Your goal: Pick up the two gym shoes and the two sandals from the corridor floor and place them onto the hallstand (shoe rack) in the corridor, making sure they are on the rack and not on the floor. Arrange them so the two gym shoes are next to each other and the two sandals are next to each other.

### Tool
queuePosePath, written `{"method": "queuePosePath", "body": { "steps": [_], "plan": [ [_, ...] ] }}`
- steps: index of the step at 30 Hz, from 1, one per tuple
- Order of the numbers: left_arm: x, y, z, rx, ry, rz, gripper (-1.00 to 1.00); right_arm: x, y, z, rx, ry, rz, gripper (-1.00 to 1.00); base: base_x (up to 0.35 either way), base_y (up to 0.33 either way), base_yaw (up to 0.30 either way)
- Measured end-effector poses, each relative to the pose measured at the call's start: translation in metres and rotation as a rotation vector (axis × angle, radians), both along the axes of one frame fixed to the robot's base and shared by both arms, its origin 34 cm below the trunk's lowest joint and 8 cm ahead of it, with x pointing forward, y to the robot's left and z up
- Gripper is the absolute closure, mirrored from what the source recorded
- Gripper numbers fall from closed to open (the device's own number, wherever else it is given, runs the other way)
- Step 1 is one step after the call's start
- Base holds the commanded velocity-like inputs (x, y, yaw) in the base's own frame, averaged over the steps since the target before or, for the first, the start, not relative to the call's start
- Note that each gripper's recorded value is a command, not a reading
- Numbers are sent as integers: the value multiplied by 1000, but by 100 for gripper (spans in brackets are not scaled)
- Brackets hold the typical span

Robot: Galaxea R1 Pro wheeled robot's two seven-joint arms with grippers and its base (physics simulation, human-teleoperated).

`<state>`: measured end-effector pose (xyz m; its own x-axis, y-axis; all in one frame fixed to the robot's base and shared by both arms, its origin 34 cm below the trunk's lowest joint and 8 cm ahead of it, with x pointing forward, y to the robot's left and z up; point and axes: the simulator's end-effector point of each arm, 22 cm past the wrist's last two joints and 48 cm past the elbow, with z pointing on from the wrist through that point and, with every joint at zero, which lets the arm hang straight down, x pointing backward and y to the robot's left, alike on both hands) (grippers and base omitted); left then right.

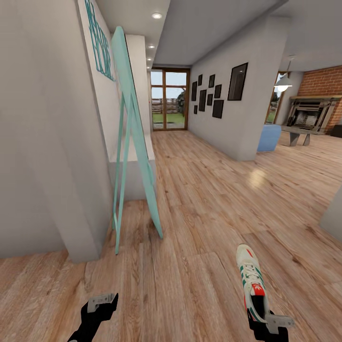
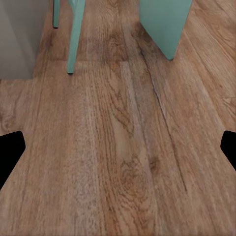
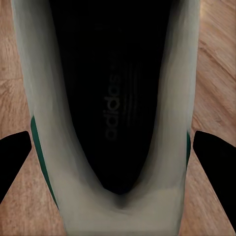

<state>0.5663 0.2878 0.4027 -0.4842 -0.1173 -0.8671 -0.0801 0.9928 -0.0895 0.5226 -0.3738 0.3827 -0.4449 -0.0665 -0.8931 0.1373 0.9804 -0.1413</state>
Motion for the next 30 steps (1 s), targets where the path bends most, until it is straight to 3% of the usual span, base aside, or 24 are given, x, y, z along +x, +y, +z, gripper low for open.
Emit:
{"method": "queuePosePath", "body": {
  "steps": [8, 11, 12, 16, 18, 21, 23, 26, 30],
  "plan": [
    [2, 2, 1, 8, -2, -8, -100, 2, -8, 3, -2, -8, -16, 100, 0, 0, 0],
    [5, 29, 5, 49, 2, -7, -100, 17, -32, 21, -25, -49, -40, 100, 0, 0, 0],
    [7, 46, 7, 76, 3, -9, -100, 27, -50, 31, -33, -52, -68, 100, 0, 0, 0],
    [26, 96, 24, 158, 24, -22, -100, 70, -98, 67, 1, -6, -177, 100, 0, 0, 0],
    [36, 101, 26, 172, 77, -84, -100, 97, -110, 100, 31, -7, -210, 100, 0, 0, 0],
    [50, 90, 30, 166, 137, -187, -100, 125, -113, 147, 67, -34, -222, 100, 0, 0, 0],
    [61, 83, 36, 175, 161, -241, -100, 139, -110, 178, 78, -57, -211, 100, 0, 0, 0],
    [70, 69, 39, 225, 218, -343, -100, 163, -99, 233, 86, -101, -182, 100, 0, 0, 0],
    [72, 51, 37, 256, 262, -440, -100, 173, -94, 272, 93, -103, -165, 100, 0, 0, 0]
  ]
}}
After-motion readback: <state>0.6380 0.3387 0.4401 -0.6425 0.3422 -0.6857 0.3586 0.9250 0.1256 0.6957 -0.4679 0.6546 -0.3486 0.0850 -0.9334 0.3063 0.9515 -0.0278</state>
